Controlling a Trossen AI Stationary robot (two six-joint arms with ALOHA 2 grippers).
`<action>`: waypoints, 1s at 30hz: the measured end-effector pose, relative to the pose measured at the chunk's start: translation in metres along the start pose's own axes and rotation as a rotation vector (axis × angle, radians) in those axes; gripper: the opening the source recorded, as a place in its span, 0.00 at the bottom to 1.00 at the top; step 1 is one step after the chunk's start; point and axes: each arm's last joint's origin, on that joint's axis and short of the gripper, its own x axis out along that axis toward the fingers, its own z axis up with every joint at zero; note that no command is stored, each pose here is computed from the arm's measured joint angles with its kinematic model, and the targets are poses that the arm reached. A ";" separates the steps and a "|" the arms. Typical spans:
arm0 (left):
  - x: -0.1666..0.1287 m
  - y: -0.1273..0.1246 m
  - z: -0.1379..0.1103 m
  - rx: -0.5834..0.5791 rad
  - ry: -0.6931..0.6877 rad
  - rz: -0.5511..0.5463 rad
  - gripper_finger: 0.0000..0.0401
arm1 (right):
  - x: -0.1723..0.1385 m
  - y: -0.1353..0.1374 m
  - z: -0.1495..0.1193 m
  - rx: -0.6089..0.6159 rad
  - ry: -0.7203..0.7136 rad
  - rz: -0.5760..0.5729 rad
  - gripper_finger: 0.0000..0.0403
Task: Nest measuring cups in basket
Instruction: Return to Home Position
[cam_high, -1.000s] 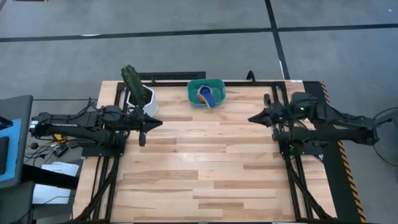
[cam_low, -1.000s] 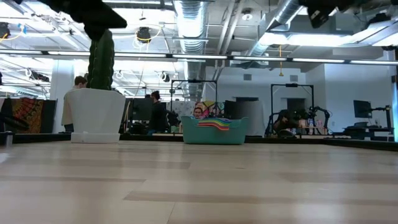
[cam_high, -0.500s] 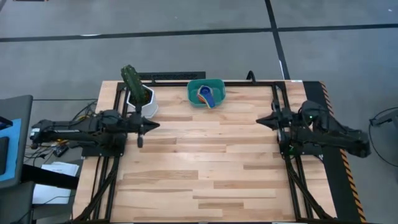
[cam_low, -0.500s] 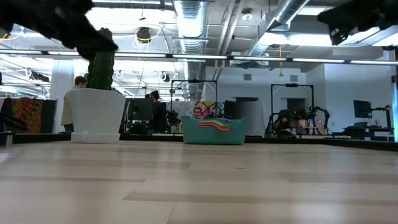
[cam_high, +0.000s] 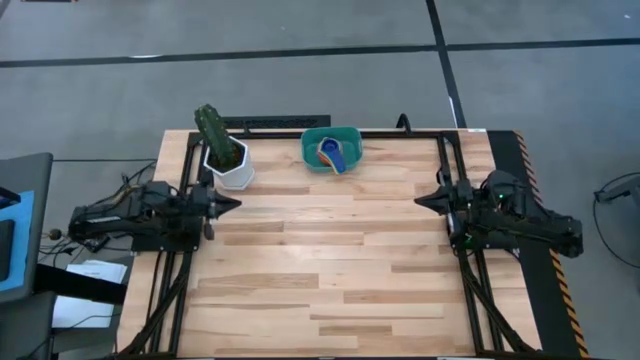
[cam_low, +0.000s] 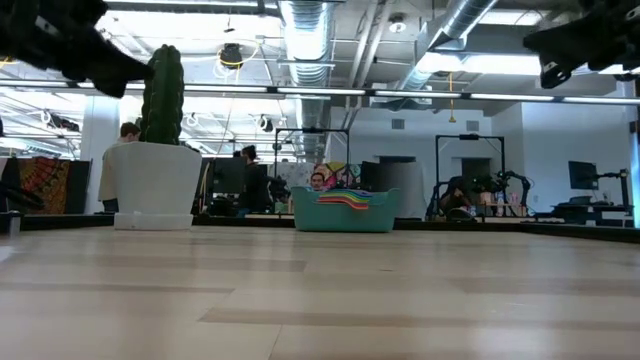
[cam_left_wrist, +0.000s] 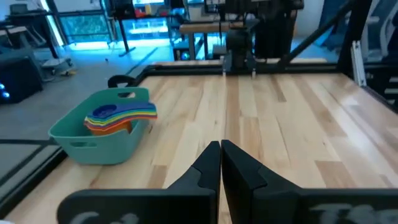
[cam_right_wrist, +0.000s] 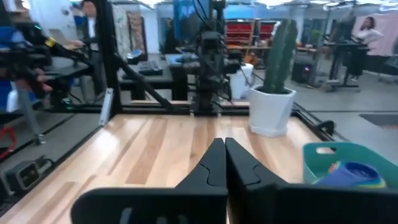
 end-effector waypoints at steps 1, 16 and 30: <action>0.000 0.000 -0.003 -0.010 -0.013 -0.004 0.00 | 0.000 0.000 0.000 0.008 -0.003 0.014 0.01; 0.004 -0.003 -0.010 0.032 -0.015 -0.049 0.00 | 0.016 0.004 -0.031 0.061 -0.067 0.102 0.01; 0.021 -0.007 -0.048 -0.016 -0.074 -0.061 0.00 | 0.024 0.003 -0.061 0.052 -0.038 0.110 0.03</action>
